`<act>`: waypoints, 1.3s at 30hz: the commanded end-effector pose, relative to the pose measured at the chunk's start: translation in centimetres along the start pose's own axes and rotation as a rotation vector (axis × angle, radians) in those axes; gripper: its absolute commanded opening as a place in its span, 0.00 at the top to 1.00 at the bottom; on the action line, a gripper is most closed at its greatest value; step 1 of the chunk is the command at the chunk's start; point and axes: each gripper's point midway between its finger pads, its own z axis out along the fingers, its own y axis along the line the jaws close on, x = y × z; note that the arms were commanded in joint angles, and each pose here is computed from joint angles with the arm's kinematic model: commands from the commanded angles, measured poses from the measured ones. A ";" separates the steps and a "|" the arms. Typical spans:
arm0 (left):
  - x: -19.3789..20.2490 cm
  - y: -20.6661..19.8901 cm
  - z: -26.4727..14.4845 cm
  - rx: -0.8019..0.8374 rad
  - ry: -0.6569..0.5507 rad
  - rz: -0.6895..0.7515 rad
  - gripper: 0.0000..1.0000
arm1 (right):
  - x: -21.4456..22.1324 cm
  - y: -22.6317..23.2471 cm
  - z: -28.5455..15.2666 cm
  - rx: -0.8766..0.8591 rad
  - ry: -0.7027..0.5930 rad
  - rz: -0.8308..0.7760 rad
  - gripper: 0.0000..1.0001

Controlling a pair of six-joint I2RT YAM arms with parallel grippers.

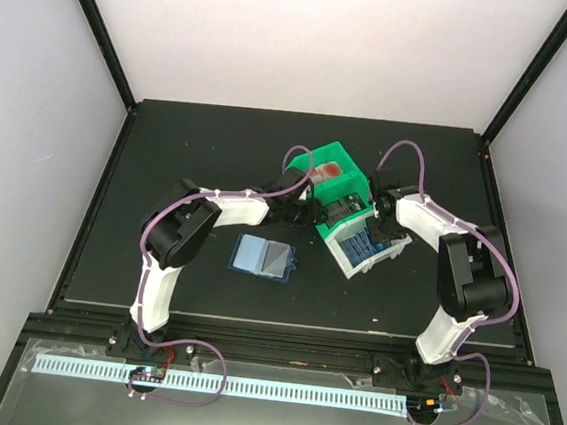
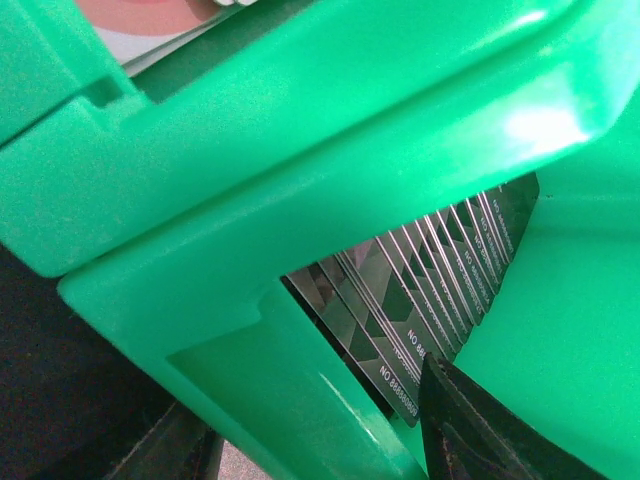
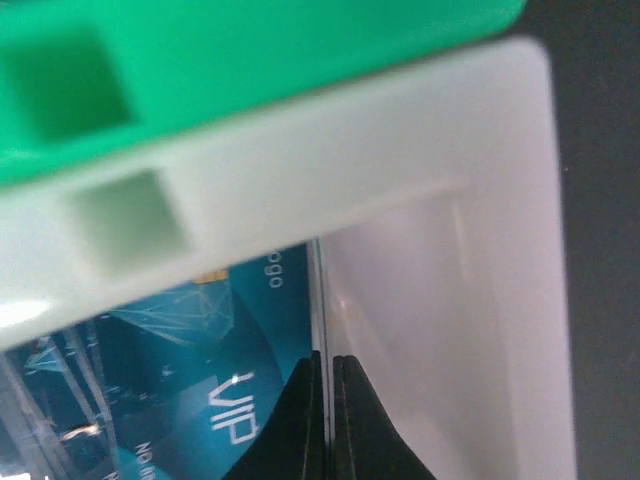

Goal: Put the credit cards into the card holder
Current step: Pick up the credit card from the storage box.

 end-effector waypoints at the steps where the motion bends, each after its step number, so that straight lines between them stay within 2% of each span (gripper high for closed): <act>1: 3.0 3.7 0.1 -0.101 0.105 0.023 0.45 | -3.2 -1.1 -4.3 0.015 -0.158 0.063 0.99; 5: 2.2 1.1 -1.5 -0.017 0.074 0.062 0.37 | -3.4 -1.6 -8.4 -0.031 -0.255 0.159 0.99; 12: 1.2 -3.2 -5.5 0.112 0.023 0.120 0.20 | -1.9 0.5 -11.9 -0.219 -0.309 0.253 0.99; 16: 1.2 -4.9 -8.1 0.173 -0.016 0.133 0.13 | -1.8 3.0 -14.0 -0.408 -0.355 0.283 0.99; 24: 2.9 -9.3 -14.2 0.439 -0.057 0.179 0.02 | -2.2 6.4 -19.6 -0.761 -0.480 0.334 0.99; 30: 3.9 -12.3 -16.8 0.617 -0.015 0.162 0.01 | -0.8 10.4 -23.2 -1.099 -0.505 0.238 0.94; 34: 4.5 -14.3 -17.5 0.716 0.036 0.148 0.02 | 0.3 11.7 -23.8 -1.213 -0.498 0.196 0.93; 36: 4.8 -14.8 -17.3 0.736 0.066 0.138 0.05 | 0.6 12.1 -23.9 -1.251 -0.493 0.185 0.95; 39: 5.1 -15.6 -17.2 0.780 0.103 0.127 0.18 | 1.0 12.6 -24.1 -1.298 -0.487 0.166 0.95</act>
